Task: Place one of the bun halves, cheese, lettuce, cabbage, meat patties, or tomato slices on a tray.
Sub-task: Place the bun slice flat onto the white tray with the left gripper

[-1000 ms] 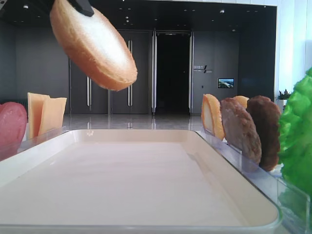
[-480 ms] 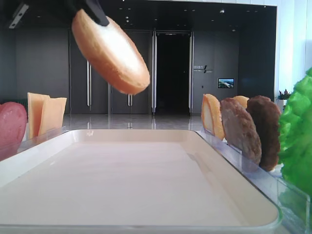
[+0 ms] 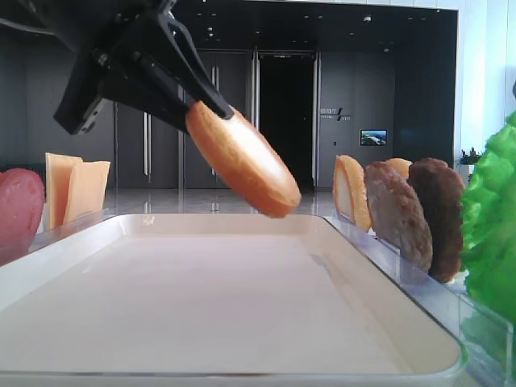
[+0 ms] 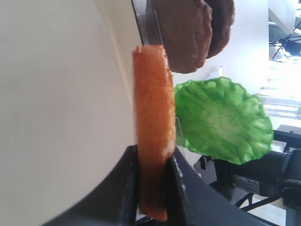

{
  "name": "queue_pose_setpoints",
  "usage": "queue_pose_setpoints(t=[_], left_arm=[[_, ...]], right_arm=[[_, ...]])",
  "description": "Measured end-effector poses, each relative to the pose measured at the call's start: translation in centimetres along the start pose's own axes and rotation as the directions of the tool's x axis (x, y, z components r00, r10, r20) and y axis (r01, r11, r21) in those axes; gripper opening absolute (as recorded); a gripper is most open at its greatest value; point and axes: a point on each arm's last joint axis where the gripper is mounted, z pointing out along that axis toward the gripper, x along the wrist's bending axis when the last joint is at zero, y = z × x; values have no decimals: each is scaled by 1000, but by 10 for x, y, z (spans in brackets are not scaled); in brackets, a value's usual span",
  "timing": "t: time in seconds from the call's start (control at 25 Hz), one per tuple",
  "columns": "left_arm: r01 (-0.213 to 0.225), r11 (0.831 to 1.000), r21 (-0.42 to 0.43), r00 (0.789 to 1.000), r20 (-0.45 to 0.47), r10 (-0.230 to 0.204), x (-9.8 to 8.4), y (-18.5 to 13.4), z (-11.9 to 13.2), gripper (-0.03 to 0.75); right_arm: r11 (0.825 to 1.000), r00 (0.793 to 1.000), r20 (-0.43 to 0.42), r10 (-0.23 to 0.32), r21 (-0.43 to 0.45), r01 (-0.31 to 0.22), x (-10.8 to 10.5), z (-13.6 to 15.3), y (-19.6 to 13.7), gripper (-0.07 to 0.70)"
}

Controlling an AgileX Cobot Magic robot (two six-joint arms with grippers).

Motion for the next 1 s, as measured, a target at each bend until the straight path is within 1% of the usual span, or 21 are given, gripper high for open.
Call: queue_pose_setpoints(t=[0.08, 0.2, 0.36, 0.52, 0.68, 0.84, 1.0], left_arm=[[0, 1000, 16, 1000, -7, 0, 4, 0, 8, 117], [-12, 1000, 26, 1000, -17, 12, 3, -1, 17, 117], [-20, 999, 40, 1000, -20, 21, 1, -3, 24, 117], [-25, 998, 49, 999, -21, 26, 1, -4, 24, 117], [-15, 997, 75, 999, -30, 17, 2, -6, 24, 117], [0, 990, 143, 996, -84, 12, 7, -13, 23, 117], [6, 988, 152, 994, -106, 10, 9, -13, 23, 117]], right_arm=[[1000, 1000, 0, 0, 0, 0, 0, 0, 0, 531], [1000, 1000, 0, 0, 0, 0, 0, 0, 0, 531], [1000, 1000, 0, 0, 0, 0, 0, 0, 0, 531], [1000, 1000, 0, 0, 0, 0, 0, 0, 0, 531], [1000, 1000, 0, 0, 0, 0, 0, 0, 0, 531], [1000, 1000, 0, 0, 0, 0, 0, 0, 0, 531], [1000, 1000, 0, 0, 0, 0, 0, 0, 0, 531]])
